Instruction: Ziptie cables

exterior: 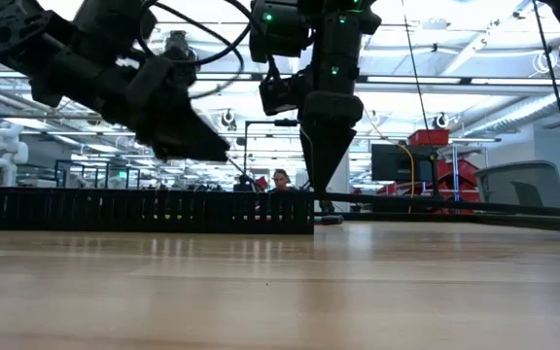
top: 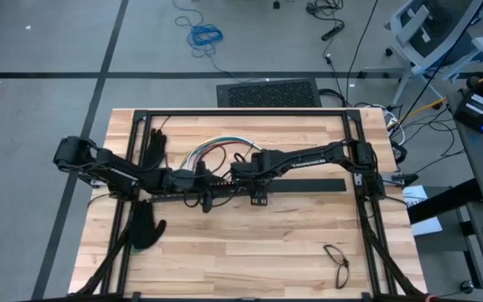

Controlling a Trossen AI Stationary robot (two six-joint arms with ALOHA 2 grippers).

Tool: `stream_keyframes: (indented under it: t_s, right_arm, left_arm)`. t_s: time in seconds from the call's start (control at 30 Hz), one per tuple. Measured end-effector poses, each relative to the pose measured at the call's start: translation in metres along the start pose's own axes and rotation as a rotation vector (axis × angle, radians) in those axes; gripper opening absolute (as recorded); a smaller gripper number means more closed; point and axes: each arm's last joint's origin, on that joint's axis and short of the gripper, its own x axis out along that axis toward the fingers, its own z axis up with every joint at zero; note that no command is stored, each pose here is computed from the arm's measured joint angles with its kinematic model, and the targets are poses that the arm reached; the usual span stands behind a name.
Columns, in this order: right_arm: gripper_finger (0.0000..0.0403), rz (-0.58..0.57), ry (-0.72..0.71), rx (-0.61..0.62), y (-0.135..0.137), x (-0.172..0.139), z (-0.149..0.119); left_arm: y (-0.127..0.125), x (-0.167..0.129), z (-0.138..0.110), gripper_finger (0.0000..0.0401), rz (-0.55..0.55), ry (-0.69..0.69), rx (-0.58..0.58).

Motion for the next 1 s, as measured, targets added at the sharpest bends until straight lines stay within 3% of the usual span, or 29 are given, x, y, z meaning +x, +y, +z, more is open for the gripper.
stream_keyframes:
  t_s: [0.17,0.3,0.5,0.67,0.83,1.0]
  right_arm:
    - [0.0295,-0.001,-0.004,-0.002,-0.004,0.0,0.001]
    - [0.0295,-0.003,-0.002,0.015,-0.01,0.001,0.001]
    - [0.0295,-0.006,0.008,0.034,-0.018,0.002,0.0]
    - [0.0295,-0.008,0.015,0.027,-0.023,0.002,-0.001]
    - [0.0295,-0.003,0.016,0.028,-0.023,0.002,-0.001]
    - [0.0295,0.062,0.0,0.044,-0.021,0.002,0.001]
  left_arm:
    - [-0.004,0.005,0.0,0.0234,-0.077,0.145,0.085]
    - [-0.006,0.013,0.006,0.0275,-0.069,0.133,0.169]
    - [-0.006,0.02,0.01,0.0322,-0.045,0.116,0.128]
    - [-0.005,0.02,0.013,0.0327,-0.029,0.089,0.102]
    - [0.002,0.031,0.0,0.0327,0.066,0.126,0.224]
    - [0.008,0.049,-0.013,0.0327,0.091,0.162,0.146]
